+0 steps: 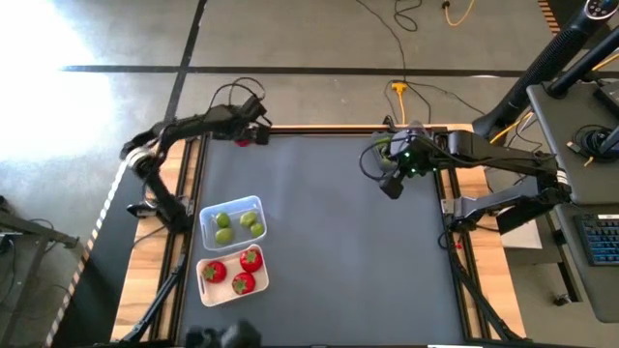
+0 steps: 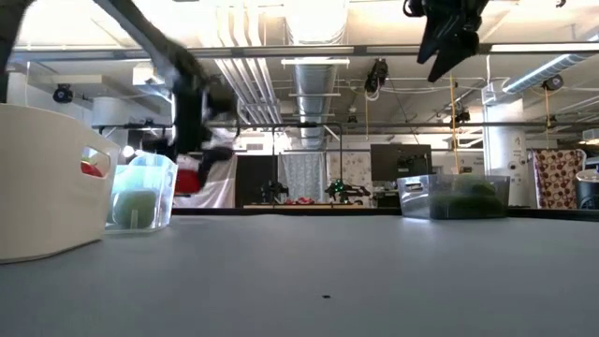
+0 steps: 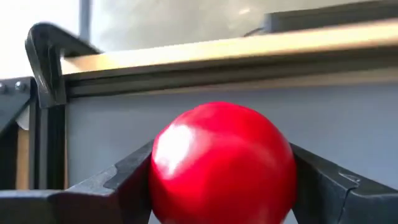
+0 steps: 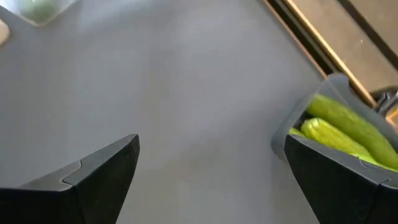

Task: Sort produce into baskets
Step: Put the tomato into the white bin

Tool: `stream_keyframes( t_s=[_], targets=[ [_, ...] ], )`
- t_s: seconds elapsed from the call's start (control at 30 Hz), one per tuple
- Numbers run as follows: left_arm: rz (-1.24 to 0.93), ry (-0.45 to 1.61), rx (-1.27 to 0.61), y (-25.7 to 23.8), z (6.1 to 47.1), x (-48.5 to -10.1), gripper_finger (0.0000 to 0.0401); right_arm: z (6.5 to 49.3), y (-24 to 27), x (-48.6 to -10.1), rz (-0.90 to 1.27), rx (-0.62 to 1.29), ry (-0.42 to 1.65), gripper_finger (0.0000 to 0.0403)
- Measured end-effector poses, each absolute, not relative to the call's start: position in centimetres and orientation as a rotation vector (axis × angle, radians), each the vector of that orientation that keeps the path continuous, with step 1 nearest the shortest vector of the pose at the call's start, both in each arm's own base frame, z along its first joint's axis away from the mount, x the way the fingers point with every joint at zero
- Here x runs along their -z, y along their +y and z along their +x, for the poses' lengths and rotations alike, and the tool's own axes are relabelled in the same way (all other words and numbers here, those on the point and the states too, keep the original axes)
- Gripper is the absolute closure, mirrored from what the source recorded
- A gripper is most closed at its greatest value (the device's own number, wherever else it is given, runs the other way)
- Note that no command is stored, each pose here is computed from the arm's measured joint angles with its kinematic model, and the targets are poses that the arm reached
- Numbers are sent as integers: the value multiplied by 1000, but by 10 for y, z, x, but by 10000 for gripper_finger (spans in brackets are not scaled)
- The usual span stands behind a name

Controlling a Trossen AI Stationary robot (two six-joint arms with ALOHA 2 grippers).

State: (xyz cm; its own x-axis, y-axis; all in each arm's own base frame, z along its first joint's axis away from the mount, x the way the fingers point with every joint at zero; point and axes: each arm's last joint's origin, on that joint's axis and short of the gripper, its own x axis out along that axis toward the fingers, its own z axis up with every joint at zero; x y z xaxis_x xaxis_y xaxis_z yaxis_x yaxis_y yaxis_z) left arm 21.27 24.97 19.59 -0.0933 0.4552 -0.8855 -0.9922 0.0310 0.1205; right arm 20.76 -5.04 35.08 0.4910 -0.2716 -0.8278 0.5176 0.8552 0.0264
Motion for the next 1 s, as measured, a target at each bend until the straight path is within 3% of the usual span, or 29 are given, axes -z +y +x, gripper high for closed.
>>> stream_keyframes(
  t_s=[0.2, 0.37, 0.67, 1.0],
  targets=[
    [-561, 937, -1054, 141, 246, -264, 132, 215, -55, -357, 273, 495, 841, 9],
    [-388, 1013, -728, 31, 235, -296, 132, 217, -58, -359, 237, 587, 797, 9],
    [-386, 1164, -361, -117, 176, -294, 128, 223, -31, -358, 384, 575, 761, 9],
    [-354, 1294, -339, -192, 153, -257, 127, 240, 45, -340, 598, 460, 826, 9]
  ],
)
